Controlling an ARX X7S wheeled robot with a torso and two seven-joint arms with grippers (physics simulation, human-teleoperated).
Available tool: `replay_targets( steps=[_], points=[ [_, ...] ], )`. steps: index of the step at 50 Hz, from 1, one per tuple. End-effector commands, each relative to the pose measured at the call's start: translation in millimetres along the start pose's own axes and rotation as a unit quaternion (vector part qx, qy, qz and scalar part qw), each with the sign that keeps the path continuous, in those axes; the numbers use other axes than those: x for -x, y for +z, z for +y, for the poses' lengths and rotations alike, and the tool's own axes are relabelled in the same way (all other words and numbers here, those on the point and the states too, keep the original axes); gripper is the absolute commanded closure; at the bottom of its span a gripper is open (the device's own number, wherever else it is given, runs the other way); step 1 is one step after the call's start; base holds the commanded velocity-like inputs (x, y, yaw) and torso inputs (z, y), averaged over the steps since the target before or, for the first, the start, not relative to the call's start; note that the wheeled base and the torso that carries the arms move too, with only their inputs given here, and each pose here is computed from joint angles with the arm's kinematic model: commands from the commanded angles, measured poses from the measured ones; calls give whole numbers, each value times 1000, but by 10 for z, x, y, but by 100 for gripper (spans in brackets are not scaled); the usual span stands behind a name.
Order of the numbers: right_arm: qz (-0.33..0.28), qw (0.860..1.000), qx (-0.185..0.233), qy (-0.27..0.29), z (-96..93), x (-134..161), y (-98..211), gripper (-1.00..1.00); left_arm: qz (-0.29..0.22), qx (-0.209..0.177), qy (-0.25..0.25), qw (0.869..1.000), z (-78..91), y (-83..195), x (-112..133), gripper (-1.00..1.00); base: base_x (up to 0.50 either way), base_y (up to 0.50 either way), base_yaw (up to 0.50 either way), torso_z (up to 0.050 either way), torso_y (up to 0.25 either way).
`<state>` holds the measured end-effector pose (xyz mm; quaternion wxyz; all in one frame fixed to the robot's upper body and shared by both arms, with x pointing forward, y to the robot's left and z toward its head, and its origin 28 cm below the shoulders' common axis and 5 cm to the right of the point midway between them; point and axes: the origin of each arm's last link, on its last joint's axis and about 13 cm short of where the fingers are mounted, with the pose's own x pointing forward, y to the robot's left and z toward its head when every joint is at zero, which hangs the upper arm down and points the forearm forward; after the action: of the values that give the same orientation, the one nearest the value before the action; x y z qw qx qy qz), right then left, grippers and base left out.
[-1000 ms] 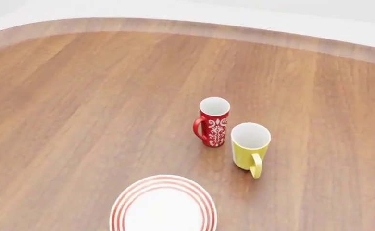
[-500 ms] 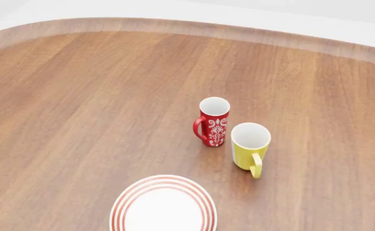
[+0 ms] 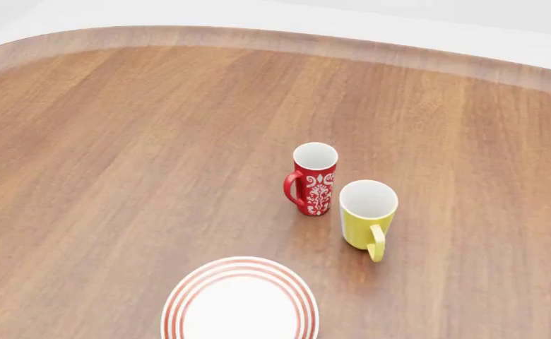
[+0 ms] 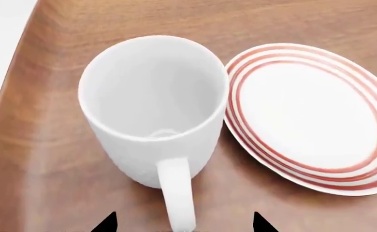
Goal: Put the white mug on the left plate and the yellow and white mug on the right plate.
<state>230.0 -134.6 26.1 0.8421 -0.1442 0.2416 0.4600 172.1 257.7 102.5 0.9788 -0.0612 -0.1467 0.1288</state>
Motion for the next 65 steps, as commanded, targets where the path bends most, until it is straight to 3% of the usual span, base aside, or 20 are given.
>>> replay_targets(
  steps=[1, 50, 51, 58, 65],
  points=[
    [7, 1000, -4, 4, -5, -37, -33, -100, 0, 2, -2, 1000, -3, 0, 3, -100, 0, 0, 0, 0, 0],
    [18, 1000, -14, 21, -29, -227, -113, -100, -3, 7, 2, 1000, 24, 24, 13, -100, 0, 0, 0, 0, 0],
    [18, 1000, -14, 21, -30, -226, -112, 100, -3, 7, 2, 1000, 25, 25, 13, -100, 0, 0, 0, 0, 0],
    [13, 1000, -7, 25, -3, -191, -100, 100, -2, 6, 1, 1000, 22, 20, 17, -100, 0, 0, 0, 0, 0],
    [5, 999, 28, 25, 48, -109, 48, 100, 0, 6, -1, 1000, 6, 6, 10, -100, 0, 0, 0, 0, 0]
  ],
)
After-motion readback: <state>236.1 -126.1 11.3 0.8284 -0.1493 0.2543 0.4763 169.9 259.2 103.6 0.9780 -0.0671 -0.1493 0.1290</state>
